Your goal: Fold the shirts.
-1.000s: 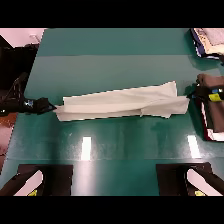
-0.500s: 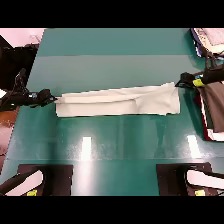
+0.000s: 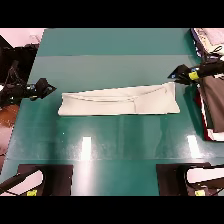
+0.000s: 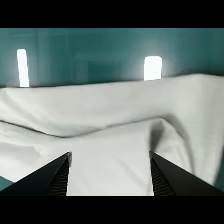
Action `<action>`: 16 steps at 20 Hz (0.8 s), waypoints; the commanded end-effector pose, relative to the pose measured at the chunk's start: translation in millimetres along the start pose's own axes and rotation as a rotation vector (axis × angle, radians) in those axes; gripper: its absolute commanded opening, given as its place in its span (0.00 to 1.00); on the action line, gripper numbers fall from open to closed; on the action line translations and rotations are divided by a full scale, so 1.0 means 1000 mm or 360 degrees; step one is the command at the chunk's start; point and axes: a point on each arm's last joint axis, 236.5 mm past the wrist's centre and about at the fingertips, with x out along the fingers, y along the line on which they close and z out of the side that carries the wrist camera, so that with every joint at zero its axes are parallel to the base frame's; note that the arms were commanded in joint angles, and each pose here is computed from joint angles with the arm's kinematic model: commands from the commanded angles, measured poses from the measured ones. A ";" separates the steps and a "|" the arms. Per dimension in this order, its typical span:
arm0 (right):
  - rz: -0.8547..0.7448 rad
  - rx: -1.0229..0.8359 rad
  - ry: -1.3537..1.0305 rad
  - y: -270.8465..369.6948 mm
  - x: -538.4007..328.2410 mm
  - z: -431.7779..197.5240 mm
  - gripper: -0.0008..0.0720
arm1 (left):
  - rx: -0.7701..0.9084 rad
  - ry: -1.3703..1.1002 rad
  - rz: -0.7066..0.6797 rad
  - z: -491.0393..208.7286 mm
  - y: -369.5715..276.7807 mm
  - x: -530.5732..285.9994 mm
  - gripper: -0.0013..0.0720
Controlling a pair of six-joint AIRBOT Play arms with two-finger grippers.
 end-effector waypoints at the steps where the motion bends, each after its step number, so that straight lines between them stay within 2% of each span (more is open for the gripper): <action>1: 0.0055 0.0047 0.0140 -0.023 -0.020 -0.020 0.77 | 0.0097 0.0202 -0.0087 -0.029 -0.013 -0.003 0.05; 2: 0.0061 0.0064 0.0150 -0.032 -0.026 -0.023 0.77 | 0.0097 0.0263 -0.0106 -0.038 -0.015 -0.005 0.05; 4: 0.0085 0.0142 0.0222 -0.052 -0.028 -0.034 0.89 | 0.0098 0.0377 -0.0143 -0.055 -0.020 -0.008 0.05; 5: 0.0102 0.0176 0.0271 -0.059 -0.025 -0.040 0.90 | 0.0098 0.0413 -0.0156 -0.060 -0.022 -0.010 0.05; 11: 0.0151 0.0229 0.0389 -0.090 0.008 -0.051 0.90 | 0.0093 0.0591 -0.0212 -0.086 -0.028 -0.018 0.05; 16: 0.0203 0.0178 0.0484 -0.093 0.036 -0.061 0.86 | 0.0051 0.0622 -0.0210 -0.091 -0.032 -0.017 0.05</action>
